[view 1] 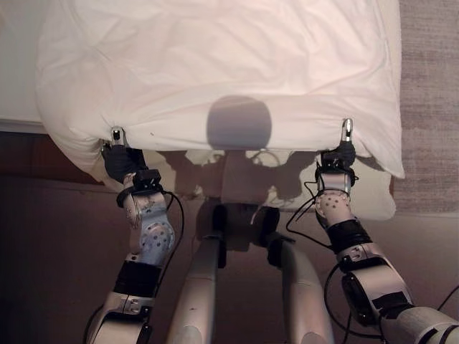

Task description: Make the bed

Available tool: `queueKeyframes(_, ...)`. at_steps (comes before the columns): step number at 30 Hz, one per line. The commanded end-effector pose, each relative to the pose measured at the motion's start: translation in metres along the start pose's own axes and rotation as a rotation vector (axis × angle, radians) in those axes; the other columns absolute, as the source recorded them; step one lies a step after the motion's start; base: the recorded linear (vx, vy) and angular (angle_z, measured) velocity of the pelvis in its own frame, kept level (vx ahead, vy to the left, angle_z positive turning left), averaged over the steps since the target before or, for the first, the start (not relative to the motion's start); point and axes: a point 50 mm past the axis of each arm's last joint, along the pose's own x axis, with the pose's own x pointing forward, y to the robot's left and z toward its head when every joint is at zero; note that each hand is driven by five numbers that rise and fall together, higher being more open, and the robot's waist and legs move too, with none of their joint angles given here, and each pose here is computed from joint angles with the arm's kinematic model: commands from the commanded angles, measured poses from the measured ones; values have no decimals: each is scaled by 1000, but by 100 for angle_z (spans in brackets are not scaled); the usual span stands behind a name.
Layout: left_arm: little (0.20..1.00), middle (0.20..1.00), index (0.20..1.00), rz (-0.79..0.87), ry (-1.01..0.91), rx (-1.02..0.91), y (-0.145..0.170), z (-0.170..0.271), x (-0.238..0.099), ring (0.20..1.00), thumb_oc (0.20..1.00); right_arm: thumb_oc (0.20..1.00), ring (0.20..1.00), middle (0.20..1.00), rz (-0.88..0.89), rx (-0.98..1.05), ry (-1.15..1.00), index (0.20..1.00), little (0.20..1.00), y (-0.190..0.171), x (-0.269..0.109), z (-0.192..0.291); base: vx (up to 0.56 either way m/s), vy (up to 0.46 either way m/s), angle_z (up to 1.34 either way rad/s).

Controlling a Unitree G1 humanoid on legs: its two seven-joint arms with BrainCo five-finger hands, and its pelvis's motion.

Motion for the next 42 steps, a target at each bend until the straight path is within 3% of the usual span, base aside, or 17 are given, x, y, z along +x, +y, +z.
queueKeyframes(1, 200, 200, 200, -16, -335, 25, 4, 66, 15, 200, 200, 1000, 1000, 1000, -100, -49, -266, 1000, 1000, -30, 14, 74, 0, 0, 0)
queueKeyframes(2, 200, 200, 200, -16, -335, 25, 4, 66, 15, 200, 200, 1000, 1000, 1000, -100, -49, -266, 1000, 1000, -30, 14, 74, 0, 0, 0)
queueKeyframes(3, 200, 200, 200, -13, -335, 30, 5, 66, 15, 200, 200, 479, 479, 479, -100, -50, -264, 479, 479, -31, 13, 74, 0, 0, 0)
queueKeyframes(4, 200, 200, 200, -13, -335, 30, 5, 66, 15, 200, 200, 479, 479, 479, -100, -50, -264, 479, 479, -31, 13, 74, 0, 0, 0)
queueKeyframes(5, 200, 200, 200, -7, -339, 33, 5, 67, 15, 200, 200, 200, 200, 200, -92, -50, -261, 200, 200, -30, 12, 72, 0, 0, 0)
queueKeyframes(18, 200, 200, 200, 110, -291, 39, 34, 60, 6, 200, 200, 200, 200, 200, 30, -21, -275, 200, 200, -22, -15, 61, 0, 0, 0)
queueKeyframes(19, 307, 307, 307, 144, -270, 44, 43, 57, 3, 307, 307, 200, 200, 200, 52, -16, -285, 200, 200, -21, -22, 60, 0, 0, 0)
queueKeyframes(20, 551, 551, 551, 167, -251, 42, 49, 54, 1, 551, 551, 200, 200, 200, 69, 2, -292, 200, 200, -19, -28, 59, 0, 0, 0)
queueKeyframes(21, 856, 856, 856, 176, -235, 38, 52, 51, -1, 856, 856, 200, 200, 200, 81, -3, -295, 200, 200, -18, -31, 59, 0, 0, 0)
queueKeyframes(22, 1000, 1000, 1000, 200, -226, 37, 58, 50, -2, 1000, 1000, 200, 200, 200, 100, -4, -294, 200, 200, -16, -36, 58, 0, 0, 0)
queueKeyframes(35, 1000, 1000, 1000, 424, -54, 54, 121, 31, -39, 1000, 1000, 200, 200, 200, 365, 86, -308, 200, 200, 24, -80, 60, -1, -4, 1)
queueKeyframes(37, 1000, 1000, 1000, 461, 20, 58, 134, 22, -51, 1000, 1000, 200, 200, 200, 417, 94, -292, 200, 200, 32, -85, 59, 0, 0, 0)
queueKeyframes(38, 1000, 1000, 1000, 475, 156, 83, 145, 4, -69, 1000, 1000, 200, 200, 200, 477, 103, -255, 200, 200, 39, -90, 54, 0, 0, 0)
queueKeyframes(42, 1000, 1000, 1000, 441, 310, 52, 148, -14, -93, 1000, 1000, 200, 200, 200, 555, 116, -201, 200, 200, 51, -96, 47, 0, 0, 0)
